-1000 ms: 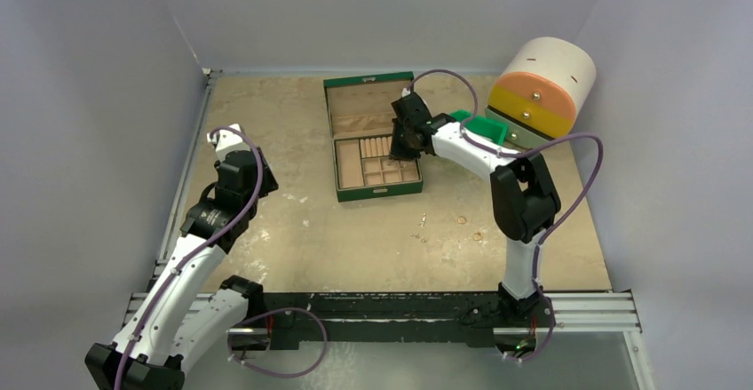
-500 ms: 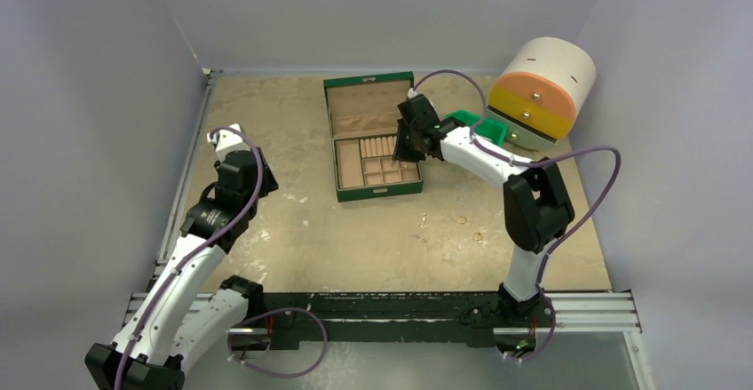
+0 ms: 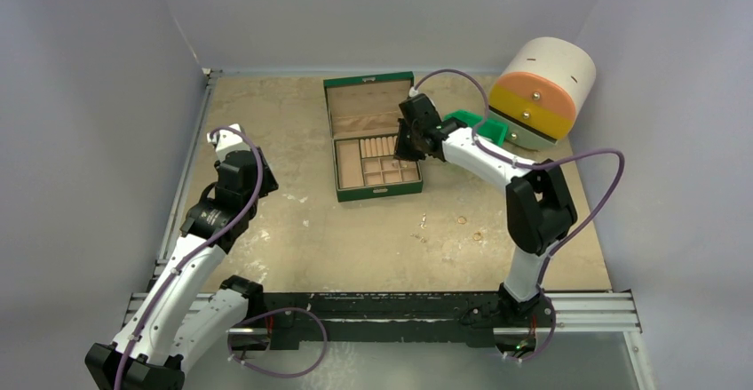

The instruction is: Organize the mixed jewelry

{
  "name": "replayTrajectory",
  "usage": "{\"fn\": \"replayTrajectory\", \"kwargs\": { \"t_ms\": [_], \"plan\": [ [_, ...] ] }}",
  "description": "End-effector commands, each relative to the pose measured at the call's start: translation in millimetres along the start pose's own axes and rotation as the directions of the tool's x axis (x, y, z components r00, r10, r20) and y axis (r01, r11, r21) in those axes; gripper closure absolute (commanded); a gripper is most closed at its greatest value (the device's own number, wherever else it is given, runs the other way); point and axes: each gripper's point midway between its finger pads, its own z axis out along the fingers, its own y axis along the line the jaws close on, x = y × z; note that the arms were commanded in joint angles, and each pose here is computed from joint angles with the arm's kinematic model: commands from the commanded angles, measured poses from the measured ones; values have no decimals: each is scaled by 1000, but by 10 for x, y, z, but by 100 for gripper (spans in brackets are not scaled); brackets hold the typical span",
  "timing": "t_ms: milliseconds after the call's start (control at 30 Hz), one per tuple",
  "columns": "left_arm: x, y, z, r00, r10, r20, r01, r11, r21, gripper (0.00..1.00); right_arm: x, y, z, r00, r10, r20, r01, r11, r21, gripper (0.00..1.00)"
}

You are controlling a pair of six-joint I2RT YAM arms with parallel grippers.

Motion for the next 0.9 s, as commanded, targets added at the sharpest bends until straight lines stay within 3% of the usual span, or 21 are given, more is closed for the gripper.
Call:
{"fn": "replayTrajectory", "kwargs": {
  "t_ms": [0,200,300,500,867],
  "plan": [
    [-169,-64,-31,999,-16,51,15,1000,23,53,-129,128,38,1000,15,27,-15,1000,-24,100],
    [-177,-67,-34,998,-18,53,16,1000,24,53,-113,122,143,999,31,13,-31,999,-8,99],
    [-178,-67,-35,998,-18,54,17,1000,25,53,-125,136,148,999,33,13,-33,999,-8,88],
    [-177,-72,-30,998,-18,52,16,1000,25,53,-130,124,77,999,33,19,-33,999,-8,81],
    [-174,-74,-29,999,-17,51,16,1000,27,53,-16,-31,-255,998,44,41,-44,999,-1,79]
  ]
}}
